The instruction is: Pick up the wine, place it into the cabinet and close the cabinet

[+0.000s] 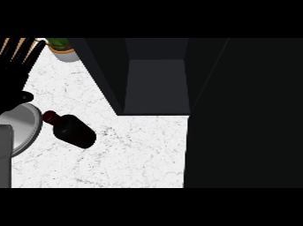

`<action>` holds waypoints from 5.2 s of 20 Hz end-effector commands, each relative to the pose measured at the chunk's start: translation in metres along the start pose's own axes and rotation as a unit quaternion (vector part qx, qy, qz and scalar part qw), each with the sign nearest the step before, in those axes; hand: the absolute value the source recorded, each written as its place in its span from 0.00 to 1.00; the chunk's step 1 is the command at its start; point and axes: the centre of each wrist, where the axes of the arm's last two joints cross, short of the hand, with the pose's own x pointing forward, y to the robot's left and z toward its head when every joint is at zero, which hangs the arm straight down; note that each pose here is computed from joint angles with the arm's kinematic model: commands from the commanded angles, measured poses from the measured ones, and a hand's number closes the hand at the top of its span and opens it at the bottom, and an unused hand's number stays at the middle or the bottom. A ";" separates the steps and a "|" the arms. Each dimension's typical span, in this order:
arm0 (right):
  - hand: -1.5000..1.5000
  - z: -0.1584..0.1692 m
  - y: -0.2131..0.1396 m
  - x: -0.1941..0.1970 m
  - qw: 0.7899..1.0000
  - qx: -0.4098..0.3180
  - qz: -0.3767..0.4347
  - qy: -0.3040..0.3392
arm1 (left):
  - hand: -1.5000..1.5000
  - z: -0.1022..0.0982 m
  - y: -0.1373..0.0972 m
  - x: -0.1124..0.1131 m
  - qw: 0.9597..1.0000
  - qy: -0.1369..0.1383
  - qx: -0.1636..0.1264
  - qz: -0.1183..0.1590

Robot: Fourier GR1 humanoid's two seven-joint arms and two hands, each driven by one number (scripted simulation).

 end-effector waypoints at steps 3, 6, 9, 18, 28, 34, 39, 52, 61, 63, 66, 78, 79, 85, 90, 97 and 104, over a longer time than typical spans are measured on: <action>0.00 0.000 -0.009 0.000 1.000 0.002 0.003 -0.001 | 0.00 0.013 0.000 -0.003 1.000 0.003 0.006 -0.002; 0.00 0.004 0.001 0.008 1.000 -0.001 0.004 -0.002 | 0.00 0.001 -0.002 0.004 1.000 -0.007 0.005 -0.014; 0.00 -0.005 0.007 0.011 1.000 -0.007 -0.010 0.002 | 0.00 0.017 -0.007 0.030 1.000 0.019 0.014 -0.012; 0.00 -0.007 0.004 0.019 1.000 0.005 0.003 -0.007 | 0.00 0.028 0.013 -0.019 0.998 0.022 0.050 -0.039; 0.00 0.003 0.009 0.026 1.000 -0.004 -0.006 0.000 | 0.00 0.053 0.066 -0.009 0.995 0.030 0.069 -0.062; 0.00 0.003 0.006 0.000 1.000 -0.007 -0.006 -0.005 | 0.00 0.066 0.091 -0.015 0.993 0.056 0.081 -0.062; 0.00 -0.013 0.024 0.007 1.000 0.005 -0.002 0.004 | 0.00 0.080 0.102 -0.065 0.992 0.062 0.086 -0.067; 0.00 -0.009 0.019 0.007 1.000 0.008 -0.005 0.005 | 0.00 0.089 0.121 -0.099 0.987 0.100 0.094 -0.081; 0.00 -0.016 0.014 -0.008 1.000 0.017 0.005 0.001 | 0.00 0.074 0.143 -0.120 0.987 0.108 0.090 -0.081; 0.00 -0.004 0.027 0.003 1.000 0.014 -0.003 -0.002 | 0.00 0.115 0.145 -0.151 0.987 0.122 0.082 -0.070; 0.00 -0.003 0.026 0.027 1.000 0.003 -0.004 -0.002 | 0.00 0.090 0.144 -0.145 0.987 0.117 0.084 -0.070; 0.00 -0.015 0.017 0.011 1.000 0.009 0.013 0.005 | 0.00 0.105 0.142 -0.204 0.986 0.140 0.073 -0.057; 0.00 -0.013 0.016 0.008 1.000 0.005 0.009 -0.001 | 0.00 0.110 0.151 -0.195 0.985 0.143 0.079 -0.059; 0.00 -0.007 0.007 0.011 1.000 0.015 0.002 -0.008 | 0.00 0.109 0.154 -0.209 0.987 0.129 0.090 -0.033; 0.00 -0.004 0.022 0.020 1.000 0.005 0.007 0.003 | 0.00 0.108 0.144 -0.218 0.987 0.131 0.092 -0.001; 0.00 -0.019 0.010 0.007 1.000 0.011 0.009 -0.007 | 0.00 0.125 0.154 -0.221 0.988 0.119 0.095 0.020; 0.00 -0.017 0.012 0.014 1.000 0.006 0.009 -0.007 | 1.00 0.117 0.134 -0.238 0.989 0.122 0.076 0.033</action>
